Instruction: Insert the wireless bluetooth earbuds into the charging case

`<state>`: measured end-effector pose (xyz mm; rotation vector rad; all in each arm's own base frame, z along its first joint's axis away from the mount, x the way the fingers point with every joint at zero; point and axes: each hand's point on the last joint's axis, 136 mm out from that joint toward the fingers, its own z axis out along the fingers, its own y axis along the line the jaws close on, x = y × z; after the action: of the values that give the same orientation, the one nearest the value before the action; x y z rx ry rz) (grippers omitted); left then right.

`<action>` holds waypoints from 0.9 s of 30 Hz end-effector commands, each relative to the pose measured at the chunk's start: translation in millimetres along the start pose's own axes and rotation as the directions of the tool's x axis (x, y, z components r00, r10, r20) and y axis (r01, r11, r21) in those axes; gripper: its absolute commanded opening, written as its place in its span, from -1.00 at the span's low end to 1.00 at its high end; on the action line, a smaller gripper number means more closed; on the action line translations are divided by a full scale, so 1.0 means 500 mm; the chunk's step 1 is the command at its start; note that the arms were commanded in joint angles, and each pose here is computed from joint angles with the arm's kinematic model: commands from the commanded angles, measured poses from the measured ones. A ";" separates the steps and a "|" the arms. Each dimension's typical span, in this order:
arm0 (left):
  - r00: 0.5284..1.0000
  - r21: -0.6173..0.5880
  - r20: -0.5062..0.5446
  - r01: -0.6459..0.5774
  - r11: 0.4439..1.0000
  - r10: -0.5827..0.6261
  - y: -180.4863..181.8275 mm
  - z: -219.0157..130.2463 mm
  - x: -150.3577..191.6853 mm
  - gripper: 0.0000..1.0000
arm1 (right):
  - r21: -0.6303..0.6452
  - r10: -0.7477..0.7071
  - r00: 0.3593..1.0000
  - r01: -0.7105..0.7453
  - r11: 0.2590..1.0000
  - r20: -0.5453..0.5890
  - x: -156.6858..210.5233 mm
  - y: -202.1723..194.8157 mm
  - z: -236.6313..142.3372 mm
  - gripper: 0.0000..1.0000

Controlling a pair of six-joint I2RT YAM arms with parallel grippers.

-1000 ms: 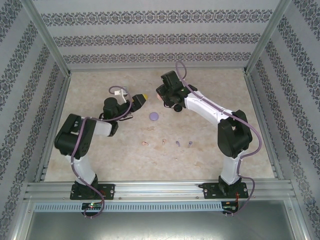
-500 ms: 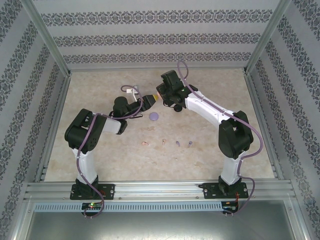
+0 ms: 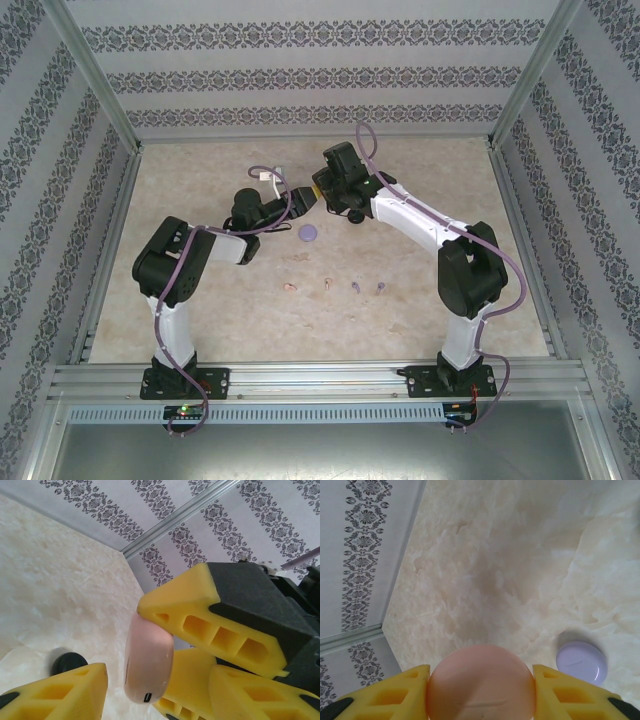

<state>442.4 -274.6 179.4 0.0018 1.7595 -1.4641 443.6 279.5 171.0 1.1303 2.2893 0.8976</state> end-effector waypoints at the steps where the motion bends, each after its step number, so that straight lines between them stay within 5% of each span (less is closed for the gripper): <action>1: 0.999 0.018 -0.005 -0.034 0.999 0.034 -0.008 0.016 0.002 0.05 | -0.042 0.013 1.000 -0.013 0.999 -0.015 0.010 0.021 -0.023 -0.15; 20: 1.000 0.013 0.005 -0.030 0.999 0.030 0.002 0.028 0.002 -0.14 | -0.044 0.017 0.999 -0.018 0.999 -0.027 0.019 0.021 -0.018 -0.15; 27: 0.999 0.024 0.038 -0.023 0.999 0.022 -0.001 0.029 -0.006 -0.35 | -0.045 0.031 0.999 -0.033 0.998 -0.035 0.023 0.020 -0.014 -0.15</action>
<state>448.0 -281.1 170.3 -0.0144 1.7722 -1.4608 442.8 282.8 171.2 1.1505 2.2899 0.9281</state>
